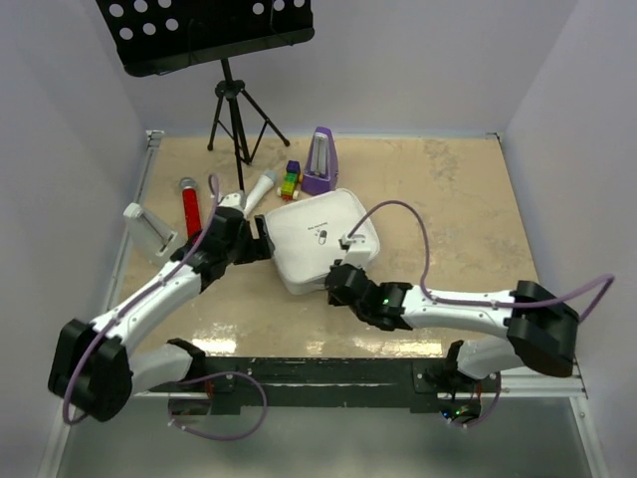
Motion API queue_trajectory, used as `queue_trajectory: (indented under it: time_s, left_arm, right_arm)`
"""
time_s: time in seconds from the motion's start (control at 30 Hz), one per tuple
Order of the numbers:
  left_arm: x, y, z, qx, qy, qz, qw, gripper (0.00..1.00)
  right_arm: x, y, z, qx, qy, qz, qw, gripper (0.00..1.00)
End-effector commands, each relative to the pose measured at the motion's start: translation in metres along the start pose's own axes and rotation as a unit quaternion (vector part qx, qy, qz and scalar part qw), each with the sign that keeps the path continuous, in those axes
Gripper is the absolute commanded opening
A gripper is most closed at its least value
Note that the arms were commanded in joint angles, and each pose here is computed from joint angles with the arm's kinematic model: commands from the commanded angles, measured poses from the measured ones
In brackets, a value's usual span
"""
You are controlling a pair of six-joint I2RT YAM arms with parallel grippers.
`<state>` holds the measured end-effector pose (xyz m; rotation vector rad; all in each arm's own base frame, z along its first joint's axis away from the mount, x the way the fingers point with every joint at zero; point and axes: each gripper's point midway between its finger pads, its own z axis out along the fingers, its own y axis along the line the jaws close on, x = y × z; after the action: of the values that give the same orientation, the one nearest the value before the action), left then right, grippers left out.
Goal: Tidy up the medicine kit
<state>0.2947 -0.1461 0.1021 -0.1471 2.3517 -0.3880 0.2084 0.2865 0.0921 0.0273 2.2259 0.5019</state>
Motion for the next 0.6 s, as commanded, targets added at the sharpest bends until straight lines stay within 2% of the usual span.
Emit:
queue_trajectory:
  time_s: [0.0,0.13,0.27,0.57]
  left_arm:
    - [-0.001,0.019,-0.034,-0.022,-0.035,-0.019,0.999,0.86]
    - [0.021,0.015,-0.048,0.013,-0.031,-0.072,0.997,0.87]
    - [0.047,0.010,-0.053,0.054,-0.016,-0.114,0.992,0.88]
    - [0.078,0.011,-0.056,0.072,0.016,-0.146,0.987,0.84]
  right_arm:
    - [0.013,0.057,-0.001,-0.034,0.007,-0.070,0.997,0.00]
    - [0.027,0.104,0.007,-0.064,0.017,-0.113,0.991,0.00]
    - [0.027,0.134,0.019,-0.080,0.018,-0.134,0.988,0.00]
    - [0.039,0.114,0.017,-0.066,0.033,-0.133,0.988,0.00]
